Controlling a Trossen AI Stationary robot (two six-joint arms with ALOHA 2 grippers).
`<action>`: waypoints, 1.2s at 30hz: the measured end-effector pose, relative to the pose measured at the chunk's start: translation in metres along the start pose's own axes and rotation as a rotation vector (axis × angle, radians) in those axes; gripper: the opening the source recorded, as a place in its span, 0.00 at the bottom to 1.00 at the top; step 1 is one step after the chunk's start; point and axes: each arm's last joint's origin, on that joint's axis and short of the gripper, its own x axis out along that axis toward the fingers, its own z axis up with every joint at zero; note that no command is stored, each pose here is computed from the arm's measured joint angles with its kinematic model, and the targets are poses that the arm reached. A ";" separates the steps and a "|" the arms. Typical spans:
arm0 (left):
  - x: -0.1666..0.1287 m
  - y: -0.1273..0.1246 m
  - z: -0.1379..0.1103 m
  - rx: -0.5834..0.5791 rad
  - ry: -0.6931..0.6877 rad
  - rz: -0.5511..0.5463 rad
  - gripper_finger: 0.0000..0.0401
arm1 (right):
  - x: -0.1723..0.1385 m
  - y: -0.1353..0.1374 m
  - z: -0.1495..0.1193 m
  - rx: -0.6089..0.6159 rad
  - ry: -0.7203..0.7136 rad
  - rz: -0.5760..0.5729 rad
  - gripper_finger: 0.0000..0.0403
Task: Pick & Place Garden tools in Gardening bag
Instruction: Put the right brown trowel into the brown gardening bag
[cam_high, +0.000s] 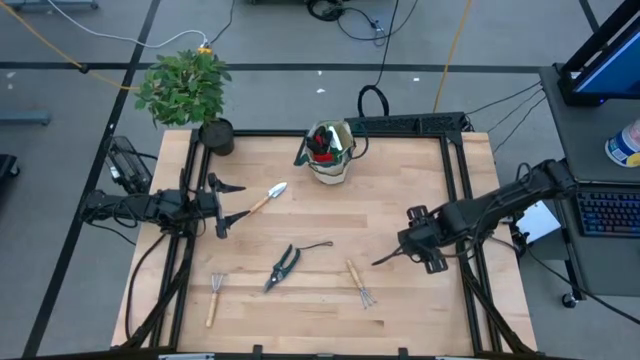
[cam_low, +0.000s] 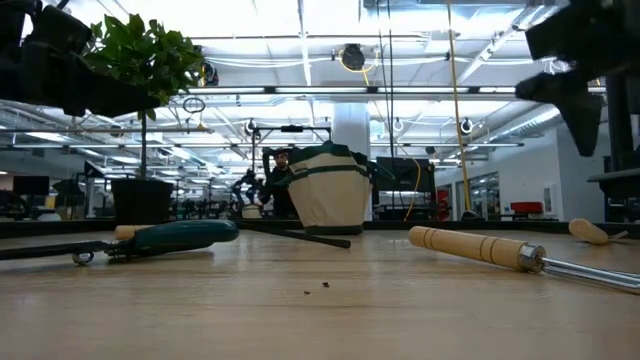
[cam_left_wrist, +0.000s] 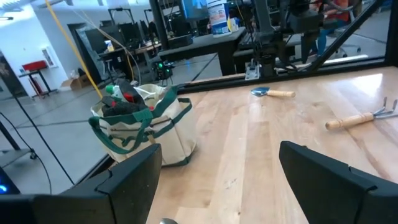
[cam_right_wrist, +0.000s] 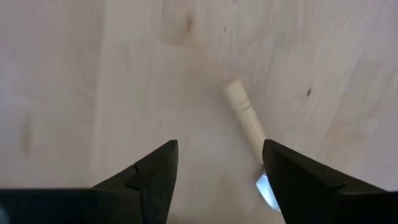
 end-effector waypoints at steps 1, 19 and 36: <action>0.000 0.000 0.000 0.005 0.000 0.000 0.83 | 0.004 0.000 -0.002 0.001 0.014 -0.002 0.58; 0.000 0.000 0.000 0.011 0.001 0.000 0.83 | 0.038 -0.003 -0.004 -0.055 -0.058 -0.028 0.59; 0.000 0.000 0.000 0.010 0.001 0.001 0.83 | 0.070 -0.017 0.010 -0.008 0.080 -0.045 0.59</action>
